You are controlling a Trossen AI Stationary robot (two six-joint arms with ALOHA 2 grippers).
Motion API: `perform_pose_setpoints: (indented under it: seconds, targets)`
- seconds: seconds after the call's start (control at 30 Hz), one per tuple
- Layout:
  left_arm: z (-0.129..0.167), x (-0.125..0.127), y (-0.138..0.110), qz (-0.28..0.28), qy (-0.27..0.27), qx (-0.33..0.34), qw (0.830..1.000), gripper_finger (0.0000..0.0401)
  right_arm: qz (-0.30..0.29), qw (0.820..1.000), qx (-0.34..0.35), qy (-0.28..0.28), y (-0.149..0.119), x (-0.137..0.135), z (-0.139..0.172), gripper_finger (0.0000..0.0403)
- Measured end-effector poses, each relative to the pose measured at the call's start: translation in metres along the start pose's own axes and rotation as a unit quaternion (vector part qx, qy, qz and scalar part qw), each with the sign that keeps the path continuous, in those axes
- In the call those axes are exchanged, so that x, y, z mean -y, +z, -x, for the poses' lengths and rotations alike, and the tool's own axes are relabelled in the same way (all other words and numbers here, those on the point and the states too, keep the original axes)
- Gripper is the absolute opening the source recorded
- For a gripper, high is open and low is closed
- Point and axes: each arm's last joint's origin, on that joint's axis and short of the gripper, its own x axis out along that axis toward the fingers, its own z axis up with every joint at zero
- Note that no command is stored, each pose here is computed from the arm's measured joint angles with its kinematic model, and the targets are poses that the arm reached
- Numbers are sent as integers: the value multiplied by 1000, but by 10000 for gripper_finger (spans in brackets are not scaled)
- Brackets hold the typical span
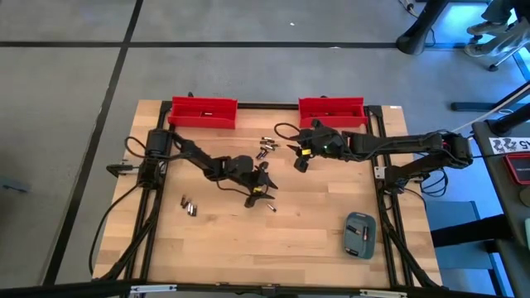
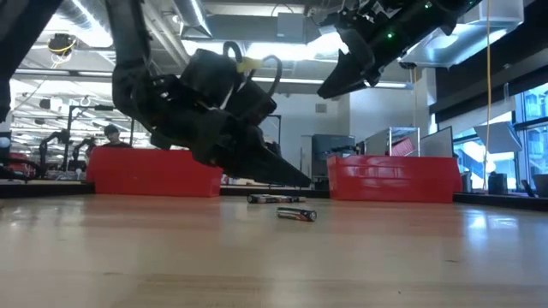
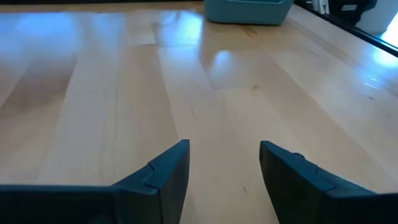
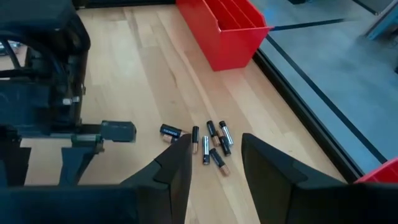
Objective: Sort batteries
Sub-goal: Put the small silver battery into the left red bin
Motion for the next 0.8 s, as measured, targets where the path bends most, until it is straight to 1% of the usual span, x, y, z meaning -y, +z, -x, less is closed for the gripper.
perform_pose_setpoints:
  seconds: [0.13, 0.2, 0.47, 0.57, 0.8]
  targets:
    - [0, -4, -1, 3, -5, -2, 1000, 196, 0, 1000, 0, 0, 0, 0, 0, 142]
    - [0, -4, -1, -5, -4, -3, 1000, 197, 0, 1000, 0, 0, 0, 0, 0, 142]
    - [-2, -4, -13, -45, -9, -33, 998, 185, 0, 1000, 0, 0, 0, 0, 0, 142]
    - [-4, -4, -19, -43, -11, -42, 998, 184, 0, 1000, 1, 0, 0, 0, 0, 142]
    - [-8, -4, -28, -41, -27, -36, 998, 183, 0, 1000, 1, 4, 0, 0, 0, 142]
